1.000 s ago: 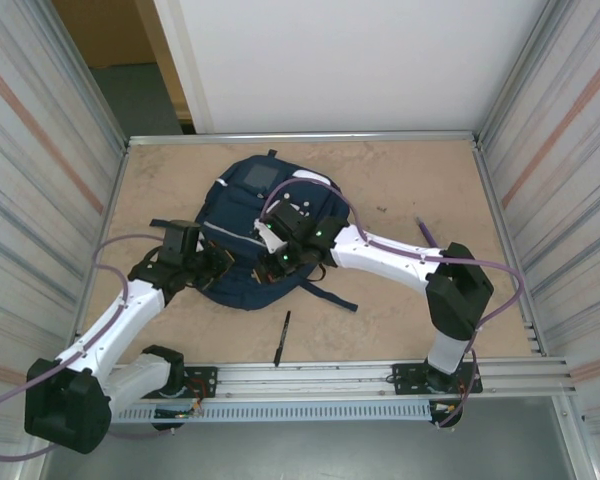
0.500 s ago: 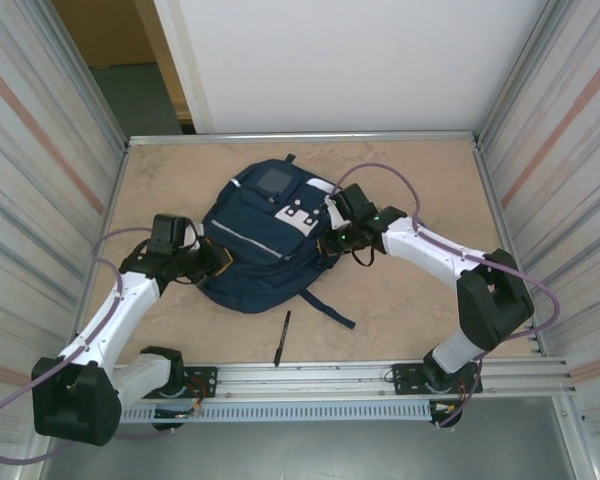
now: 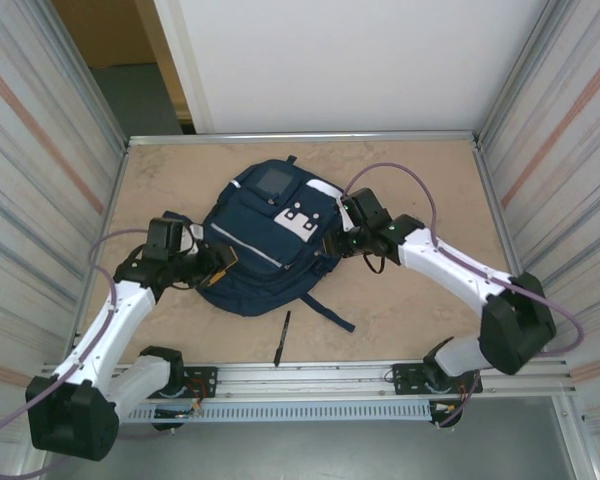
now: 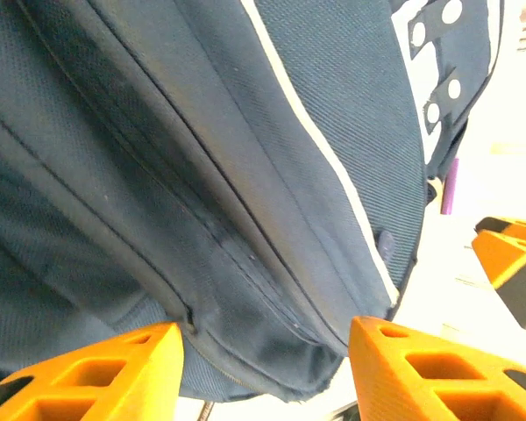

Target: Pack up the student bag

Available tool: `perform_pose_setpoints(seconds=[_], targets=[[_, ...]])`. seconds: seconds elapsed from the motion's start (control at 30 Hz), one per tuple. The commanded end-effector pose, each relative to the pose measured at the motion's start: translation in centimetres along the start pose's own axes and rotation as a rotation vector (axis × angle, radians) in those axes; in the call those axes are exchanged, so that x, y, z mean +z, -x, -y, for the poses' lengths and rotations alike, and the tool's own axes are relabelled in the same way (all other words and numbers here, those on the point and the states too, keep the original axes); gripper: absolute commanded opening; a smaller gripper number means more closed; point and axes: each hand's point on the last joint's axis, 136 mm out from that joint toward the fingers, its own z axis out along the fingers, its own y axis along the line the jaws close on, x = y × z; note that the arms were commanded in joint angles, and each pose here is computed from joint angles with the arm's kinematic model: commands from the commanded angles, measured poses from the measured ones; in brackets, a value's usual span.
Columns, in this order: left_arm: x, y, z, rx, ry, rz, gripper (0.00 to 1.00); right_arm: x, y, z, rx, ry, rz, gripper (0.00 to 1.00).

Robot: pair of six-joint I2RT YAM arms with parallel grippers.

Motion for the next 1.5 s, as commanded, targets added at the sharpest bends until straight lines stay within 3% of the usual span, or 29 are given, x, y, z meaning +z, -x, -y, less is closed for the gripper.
perform_pose_setpoints(seconds=[0.0,0.13,0.5,0.6,0.73,0.93,1.03,1.3,1.47], targets=[[-1.2,0.3,1.1,-0.015,0.000,0.041,0.53,-1.9,0.8,-1.4,-0.079,0.013,0.071,0.43],[-0.4,1.2,1.3,-0.013,0.037,0.060,0.53,-1.7,1.1,-3.7,-0.137,0.087,0.121,0.45],[3.5,3.8,-0.6,-0.075,0.108,0.084,0.53,1.1,-0.6,-6.0,-0.187,0.114,0.069,0.46],[4.0,5.2,-0.6,-0.080,0.135,0.110,0.52,2.0,-2.1,-7.5,-0.228,0.214,0.013,0.46],[4.8,6.2,0.8,-0.080,0.101,0.044,0.43,2.9,-3.9,-8.1,-0.305,0.270,-0.056,0.47],[4.8,5.3,1.6,-0.058,0.079,-0.018,0.11,3.1,-3.9,-9.1,-0.404,0.357,-0.010,0.51],[4.4,4.8,2.1,-0.060,0.055,-0.033,0.01,3.4,-3.3,-9.6,-0.450,0.366,0.002,0.58],[4.5,3.5,2.7,-0.075,0.024,-0.113,0.00,5.7,-2.6,-8.9,-0.502,0.303,-0.020,0.68],[4.6,3.0,3.0,-0.094,0.002,-0.138,0.00,6.8,-2.8,-8.4,-0.541,0.260,-0.035,0.68]])
